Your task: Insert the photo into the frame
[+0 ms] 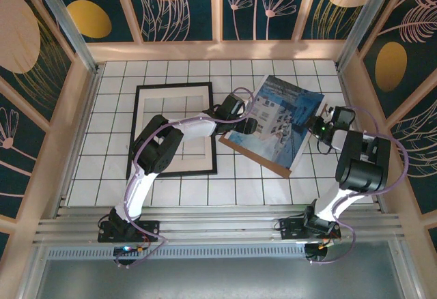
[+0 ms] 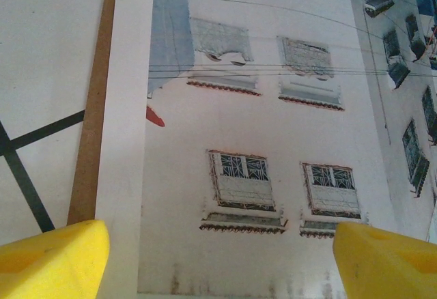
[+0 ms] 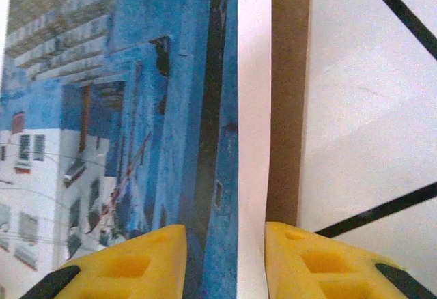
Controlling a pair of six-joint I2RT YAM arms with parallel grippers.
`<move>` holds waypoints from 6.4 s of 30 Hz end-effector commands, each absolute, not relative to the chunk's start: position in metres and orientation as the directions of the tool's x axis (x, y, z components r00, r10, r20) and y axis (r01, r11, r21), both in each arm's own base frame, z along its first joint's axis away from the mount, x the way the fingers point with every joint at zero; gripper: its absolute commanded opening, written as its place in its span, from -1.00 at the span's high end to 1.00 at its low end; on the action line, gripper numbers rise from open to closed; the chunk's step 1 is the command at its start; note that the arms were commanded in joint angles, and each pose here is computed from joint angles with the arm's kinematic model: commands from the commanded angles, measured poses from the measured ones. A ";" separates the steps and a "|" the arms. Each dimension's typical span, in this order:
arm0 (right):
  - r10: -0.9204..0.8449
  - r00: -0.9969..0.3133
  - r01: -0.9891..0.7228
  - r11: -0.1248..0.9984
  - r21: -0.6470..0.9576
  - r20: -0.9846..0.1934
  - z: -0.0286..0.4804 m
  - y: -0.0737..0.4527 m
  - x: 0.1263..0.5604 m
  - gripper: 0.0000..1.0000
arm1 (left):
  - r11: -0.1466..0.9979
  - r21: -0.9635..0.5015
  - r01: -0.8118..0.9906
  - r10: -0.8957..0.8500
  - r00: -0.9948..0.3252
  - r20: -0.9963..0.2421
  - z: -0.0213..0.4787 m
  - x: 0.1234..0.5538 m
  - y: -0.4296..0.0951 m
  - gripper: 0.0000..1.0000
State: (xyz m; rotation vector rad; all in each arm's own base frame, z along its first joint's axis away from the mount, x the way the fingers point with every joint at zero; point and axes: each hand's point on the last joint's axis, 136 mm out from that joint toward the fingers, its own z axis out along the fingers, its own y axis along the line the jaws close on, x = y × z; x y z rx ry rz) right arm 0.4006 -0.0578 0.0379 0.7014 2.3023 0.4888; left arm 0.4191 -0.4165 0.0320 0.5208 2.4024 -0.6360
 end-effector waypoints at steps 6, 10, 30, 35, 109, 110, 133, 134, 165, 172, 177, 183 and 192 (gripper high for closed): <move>0.591 -0.668 0.377 0.793 0.478 -0.453 0.025 -0.063 0.409 0.64 | 0.796 -0.333 0.506 0.269 -0.788 -0.554 0.020 0.397 -0.417 -0.71; 0.583 -0.665 0.369 0.799 0.474 -0.466 0.029 -0.064 0.409 0.84 | 0.796 -0.330 0.508 0.271 -0.786 -0.556 0.022 0.397 -0.417 -0.71; 0.667 -0.625 0.252 0.665 0.704 -0.407 0.110 -0.009 0.386 1.00 | 0.770 -0.344 0.537 0.157 -0.683 -0.713 0.130 0.394 -0.416 -0.75; 0.692 -0.593 0.239 0.639 0.731 -0.412 0.141 0.010 0.384 1.00 | 0.751 -0.289 0.594 0.192 -0.615 -0.764 0.164 0.367 -0.433 -0.80; 0.616 -0.264 -0.107 0.746 0.657 -0.742 0.402 0.023 0.374 -0.54 | 0.488 -0.785 0.382 -0.307 -0.766 -0.565 0.301 0.345 -0.267 1.00; 0.620 -0.280 -0.103 0.740 0.665 -0.733 0.394 0.025 0.377 -0.54 | 0.485 -0.806 0.338 -0.331 -0.783 -0.527 0.287 0.346 -0.256 1.00; 0.604 -0.522 -0.040 0.687 0.725 -0.602 0.264 0.067 0.418 -0.52 | 0.889 -0.441 -0.125 -0.351 -0.803 -0.481 0.081 0.347 -0.102 1.00; 0.592 -0.531 -0.042 0.696 0.717 -0.606 0.260 0.070 0.419 -0.52 | 0.904 -0.405 -0.140 -0.344 -0.800 -0.491 0.079 0.347 -0.094 1.00; 0.277 -0.701 -0.189 0.816 0.546 -0.657 0.167 0.163 0.424 -0.54 | 0.967 -0.003 -0.253 -0.220 -0.835 -0.504 0.069 0.351 -0.033 1.00; 0.278 -0.707 -0.183 0.816 0.548 -0.651 0.164 0.163 0.425 -0.54 | 0.961 0.088 -0.263 -0.188 -0.850 -0.493 0.067 0.348 -0.019 1.00; 0.280 -0.710 -0.181 0.814 0.553 -0.646 0.164 0.164 0.425 -0.53 | 0.951 0.153 -0.270 -0.163 -0.855 -0.492 0.072 0.348 -0.010 1.00; 0.284 -0.715 -0.177 0.811 0.558 -0.639 0.163 0.165 0.425 -0.53 | 0.951 0.163 -0.263 -0.155 -0.861 -0.485 0.072 0.351 -0.010 1.00; 0.284 -0.718 -0.172 0.812 0.557 -0.636 0.161 0.165 0.425 -0.53 | 0.964 0.107 -0.242 -0.167 -0.870 -0.463 0.068 0.352 -0.021 1.00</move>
